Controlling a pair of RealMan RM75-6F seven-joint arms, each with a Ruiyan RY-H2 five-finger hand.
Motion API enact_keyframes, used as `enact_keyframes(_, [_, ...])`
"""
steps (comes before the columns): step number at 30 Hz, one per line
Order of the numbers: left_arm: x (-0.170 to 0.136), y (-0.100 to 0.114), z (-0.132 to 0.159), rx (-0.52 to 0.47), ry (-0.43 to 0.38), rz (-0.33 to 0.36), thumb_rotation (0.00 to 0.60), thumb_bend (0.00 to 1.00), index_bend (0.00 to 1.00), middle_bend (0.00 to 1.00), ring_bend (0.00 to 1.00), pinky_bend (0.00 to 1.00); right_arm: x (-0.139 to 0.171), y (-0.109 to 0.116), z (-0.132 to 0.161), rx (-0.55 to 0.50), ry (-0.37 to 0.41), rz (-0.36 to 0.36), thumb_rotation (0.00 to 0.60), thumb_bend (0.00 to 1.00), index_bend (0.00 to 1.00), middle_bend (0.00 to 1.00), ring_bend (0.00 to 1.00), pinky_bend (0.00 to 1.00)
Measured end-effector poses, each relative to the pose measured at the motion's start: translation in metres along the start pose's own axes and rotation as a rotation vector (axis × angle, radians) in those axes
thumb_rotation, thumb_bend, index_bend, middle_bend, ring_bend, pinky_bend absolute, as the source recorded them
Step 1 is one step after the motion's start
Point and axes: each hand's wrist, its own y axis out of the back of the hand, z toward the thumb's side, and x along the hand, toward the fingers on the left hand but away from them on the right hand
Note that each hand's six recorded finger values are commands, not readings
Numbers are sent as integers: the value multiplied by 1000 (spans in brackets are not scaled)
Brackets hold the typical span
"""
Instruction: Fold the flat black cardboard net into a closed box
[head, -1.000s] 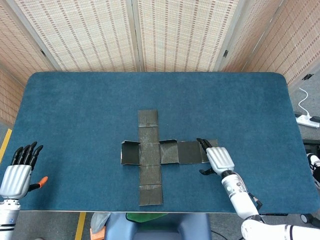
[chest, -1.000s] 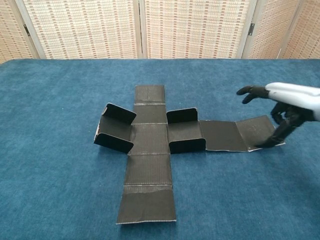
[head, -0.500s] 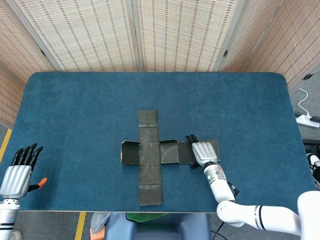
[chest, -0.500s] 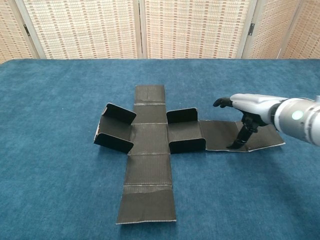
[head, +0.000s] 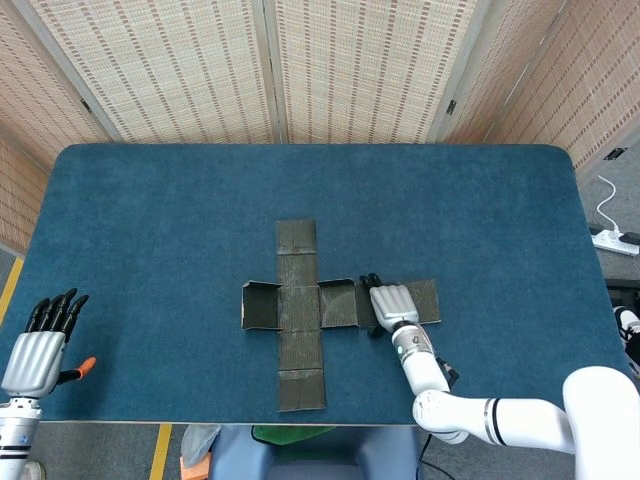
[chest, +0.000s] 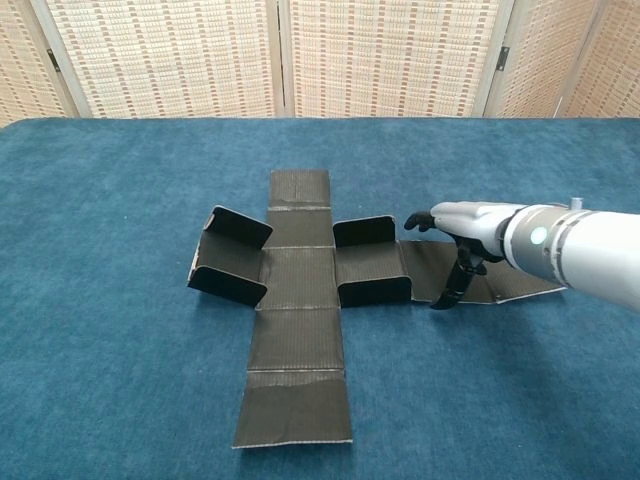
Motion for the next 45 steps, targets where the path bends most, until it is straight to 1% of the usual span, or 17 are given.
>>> enact_keyframes(6, [0, -2, -2, 4, 6, -10, 600, 200, 0, 0, 0, 38, -8, -2, 8, 47, -22, 19, 600, 169, 0, 43, 776, 989])
enact_keyframes(21, [0, -6, -8, -5, 22, -28, 600, 200, 0, 0, 0, 37, -11, -4, 18, 143, -62, 22, 600, 169, 8, 73, 776, 989])
enact_keyframes(23, [0, -7, -10, -6, 26, -32, 600, 200, 0, 0, 0, 37, -12, -5, 18, 158, -72, 26, 600, 169, 36, 83, 776, 989])
enact_keyframes(26, [-1, -8, -11, -8, 29, -37, 600, 200, 0, 0, 0, 36, -13, -6, 19, 174, -84, 34, 600, 190, 111, 113, 776, 990])
enact_keyframes(31, [-2, -8, -11, -12, 29, -39, 600, 199, 0, 0, 0, 35, -14, -6, 22, 195, -88, 21, 600, 296, 311, 200, 782, 1000])
enact_keyframes(32, [-2, -8, -12, -14, 28, -39, 600, 200, 0, 0, 0, 35, -13, -5, 22, 197, -86, 18, 600, 319, 344, 215, 783, 1000])
enact_keyframes(33, [-3, -8, -12, -16, 28, -39, 600, 200, 0, 0, 0, 35, -13, -5, 23, 198, -82, 15, 600, 327, 354, 219, 783, 1000])
enact_keyframes(36, [-2, -7, -12, -26, 24, -37, 600, 201, 0, 0, 0, 36, -10, -4, 25, 183, -65, 1, 600, 344, 371, 235, 783, 1000])
enact_keyframes(38, [0, -6, -10, -37, 15, -33, 600, 200, 0, 0, 0, 36, -7, -1, 26, 153, -50, -19, 600, 350, 371, 248, 783, 1000])
enact_keyframes(42, [8, -2, -4, -54, -14, -12, 600, 201, 15, 0, 0, 39, -1, 2, 26, 74, -10, -64, 600, 355, 371, 290, 783, 1000])
enact_keyframes(45, [18, 1, 4, -70, -41, 11, 600, 200, 46, 0, 7, 68, 5, 2, 23, 9, 25, -97, 600, 371, 371, 333, 786, 1000])
